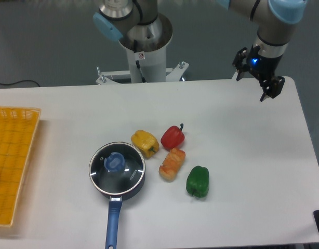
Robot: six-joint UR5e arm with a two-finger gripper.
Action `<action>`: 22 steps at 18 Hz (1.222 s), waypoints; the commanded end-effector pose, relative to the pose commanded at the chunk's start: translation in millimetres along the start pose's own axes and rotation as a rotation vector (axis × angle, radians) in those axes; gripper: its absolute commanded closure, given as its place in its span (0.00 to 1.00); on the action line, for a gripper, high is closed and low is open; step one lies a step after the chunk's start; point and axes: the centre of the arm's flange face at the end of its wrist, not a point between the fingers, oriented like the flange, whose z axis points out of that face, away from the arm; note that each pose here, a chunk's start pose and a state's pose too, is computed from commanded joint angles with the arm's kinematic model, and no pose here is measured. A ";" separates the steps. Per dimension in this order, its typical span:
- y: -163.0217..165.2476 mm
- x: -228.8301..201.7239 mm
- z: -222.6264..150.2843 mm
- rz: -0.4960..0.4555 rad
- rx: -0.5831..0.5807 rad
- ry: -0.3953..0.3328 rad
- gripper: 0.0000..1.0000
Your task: Open the lid
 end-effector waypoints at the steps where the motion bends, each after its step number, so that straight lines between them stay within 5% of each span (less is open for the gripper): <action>1: -0.8 -0.1 -0.1 -0.001 0.000 -0.001 0.00; 22: -6.4 16.1 -2.4 -0.077 -0.001 0.011 0.00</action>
